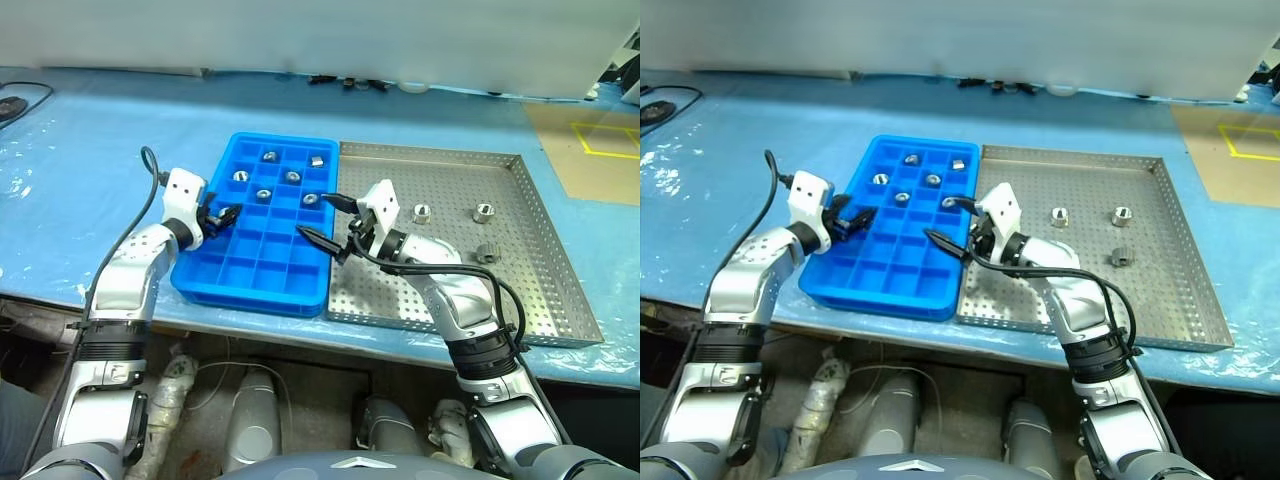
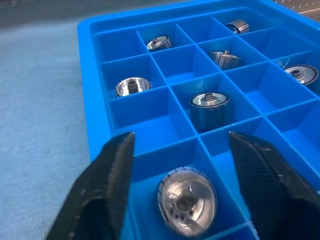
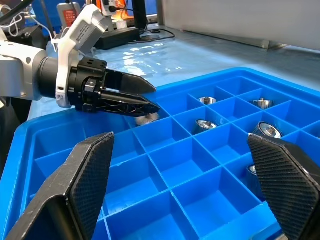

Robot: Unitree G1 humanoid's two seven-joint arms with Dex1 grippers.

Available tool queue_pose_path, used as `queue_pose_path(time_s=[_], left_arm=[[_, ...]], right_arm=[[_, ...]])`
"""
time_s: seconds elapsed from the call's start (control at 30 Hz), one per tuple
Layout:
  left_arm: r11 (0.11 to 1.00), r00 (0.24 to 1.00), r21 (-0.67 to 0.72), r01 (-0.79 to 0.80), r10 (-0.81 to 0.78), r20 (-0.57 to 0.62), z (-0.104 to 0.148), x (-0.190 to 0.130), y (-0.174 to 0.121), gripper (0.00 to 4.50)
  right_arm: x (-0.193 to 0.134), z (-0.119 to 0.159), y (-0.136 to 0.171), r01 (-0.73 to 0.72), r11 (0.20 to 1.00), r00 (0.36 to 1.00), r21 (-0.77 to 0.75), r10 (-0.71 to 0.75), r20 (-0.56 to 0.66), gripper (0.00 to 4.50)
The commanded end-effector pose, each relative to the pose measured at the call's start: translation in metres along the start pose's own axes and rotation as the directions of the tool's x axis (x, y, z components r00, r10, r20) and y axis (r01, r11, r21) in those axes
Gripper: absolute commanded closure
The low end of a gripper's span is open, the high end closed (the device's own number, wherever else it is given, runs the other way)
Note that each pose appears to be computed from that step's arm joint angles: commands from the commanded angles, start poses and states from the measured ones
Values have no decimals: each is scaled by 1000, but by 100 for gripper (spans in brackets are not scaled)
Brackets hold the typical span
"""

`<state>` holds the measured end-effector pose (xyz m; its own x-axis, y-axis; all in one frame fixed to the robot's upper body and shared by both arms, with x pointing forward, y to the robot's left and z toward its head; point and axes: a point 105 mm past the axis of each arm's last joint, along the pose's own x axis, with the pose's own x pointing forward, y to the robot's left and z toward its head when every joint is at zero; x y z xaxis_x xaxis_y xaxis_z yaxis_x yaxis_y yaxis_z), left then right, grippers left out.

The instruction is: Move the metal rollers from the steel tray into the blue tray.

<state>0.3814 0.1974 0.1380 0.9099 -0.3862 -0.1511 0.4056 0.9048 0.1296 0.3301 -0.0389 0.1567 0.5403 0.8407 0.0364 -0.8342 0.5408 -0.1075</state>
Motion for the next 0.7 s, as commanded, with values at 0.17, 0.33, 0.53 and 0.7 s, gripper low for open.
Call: queue_pose_path(time_s=[0.17, 0.33, 0.53, 0.7], left_arm=[[998, 987, 2, 64, -63, 146, 44, -8, 3, 56], [976, 951, -7, 216, -209, 228, 72, -3, -12, 56], [950, 920, 26, 312, -308, 243, 84, 23, -30, 56], [919, 892, 11, 393, -384, 239, 88, 57, -55, 39]], right_arm=[[-3, 13, -2, 14, 999, 999, -44, -12, 48, 0], [-11, 17, -14, 69, 995, 996, -66, -65, 55, 0], [-26, 20, -27, 161, 982, 986, -97, -155, 60, 0], [-44, 21, -34, 258, 960, 966, -112, -252, 65, 0]])
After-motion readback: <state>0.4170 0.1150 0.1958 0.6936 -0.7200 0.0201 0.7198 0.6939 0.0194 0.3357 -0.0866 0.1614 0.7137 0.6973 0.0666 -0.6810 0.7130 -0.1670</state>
